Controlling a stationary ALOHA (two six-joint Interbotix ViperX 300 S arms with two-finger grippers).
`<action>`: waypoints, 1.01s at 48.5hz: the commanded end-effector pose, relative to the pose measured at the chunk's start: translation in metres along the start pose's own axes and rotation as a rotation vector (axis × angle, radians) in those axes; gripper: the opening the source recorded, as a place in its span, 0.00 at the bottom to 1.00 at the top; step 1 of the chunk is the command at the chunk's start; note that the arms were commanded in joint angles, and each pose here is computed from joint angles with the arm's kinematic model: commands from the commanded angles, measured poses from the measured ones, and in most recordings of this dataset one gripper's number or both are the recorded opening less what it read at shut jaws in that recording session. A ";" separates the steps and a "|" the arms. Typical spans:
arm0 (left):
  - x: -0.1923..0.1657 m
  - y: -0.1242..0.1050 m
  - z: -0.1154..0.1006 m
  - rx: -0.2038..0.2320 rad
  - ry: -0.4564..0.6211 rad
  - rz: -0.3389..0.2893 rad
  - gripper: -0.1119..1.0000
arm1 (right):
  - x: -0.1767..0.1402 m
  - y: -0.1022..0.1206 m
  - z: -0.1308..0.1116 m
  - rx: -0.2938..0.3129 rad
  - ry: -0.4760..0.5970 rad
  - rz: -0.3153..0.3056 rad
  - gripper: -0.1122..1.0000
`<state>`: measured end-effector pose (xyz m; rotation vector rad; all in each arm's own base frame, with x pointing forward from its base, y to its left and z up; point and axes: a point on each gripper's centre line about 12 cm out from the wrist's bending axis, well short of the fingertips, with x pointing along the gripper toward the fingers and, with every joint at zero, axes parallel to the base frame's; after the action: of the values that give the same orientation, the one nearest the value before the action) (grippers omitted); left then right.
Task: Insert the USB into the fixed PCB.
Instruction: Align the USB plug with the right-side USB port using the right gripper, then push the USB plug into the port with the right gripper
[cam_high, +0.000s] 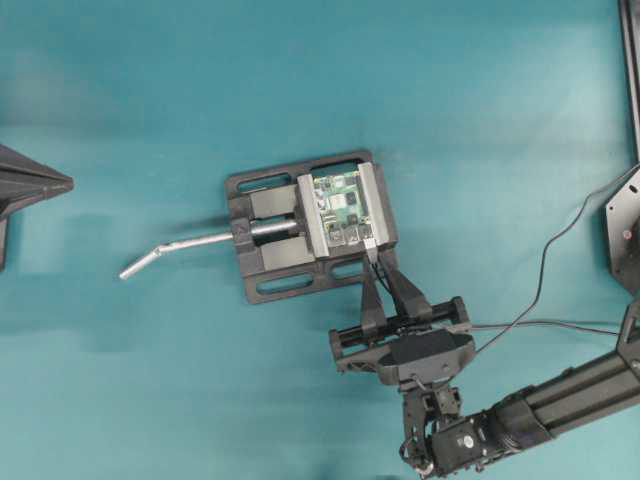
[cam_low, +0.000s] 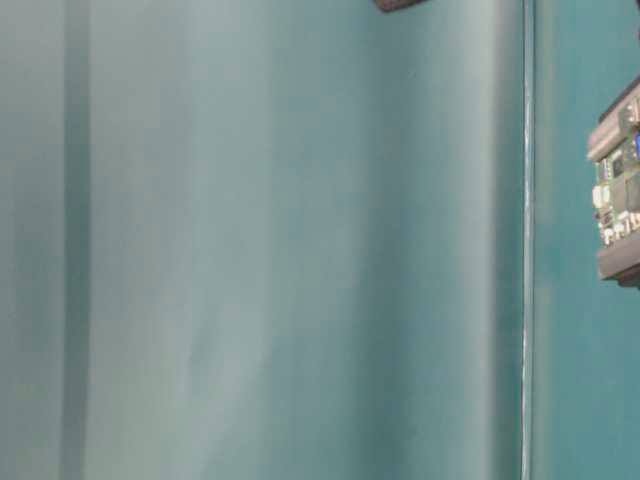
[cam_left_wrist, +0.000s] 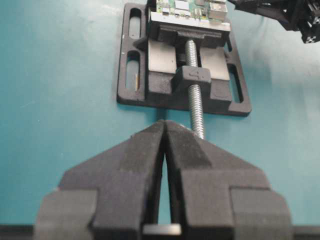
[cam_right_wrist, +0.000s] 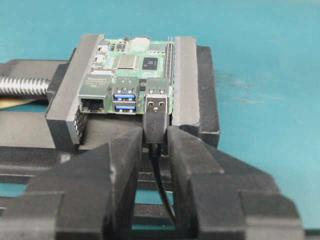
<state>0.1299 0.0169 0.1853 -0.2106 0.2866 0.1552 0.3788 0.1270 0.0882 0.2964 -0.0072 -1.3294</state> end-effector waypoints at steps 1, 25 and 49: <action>0.000 -0.001 0.007 0.001 -0.014 0.001 0.10 | 0.002 0.007 0.017 0.044 0.005 -0.004 0.29; 0.000 -0.001 0.007 0.001 -0.014 0.001 0.10 | 0.001 0.009 0.024 0.043 0.011 -0.001 0.29; 0.000 -0.001 0.007 0.001 -0.014 0.001 0.10 | 0.002 0.008 0.026 0.033 0.002 0.004 0.29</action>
<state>0.1299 0.0169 0.1853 -0.2106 0.2866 0.1552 0.3780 0.1255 0.0924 0.2780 0.0058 -1.3259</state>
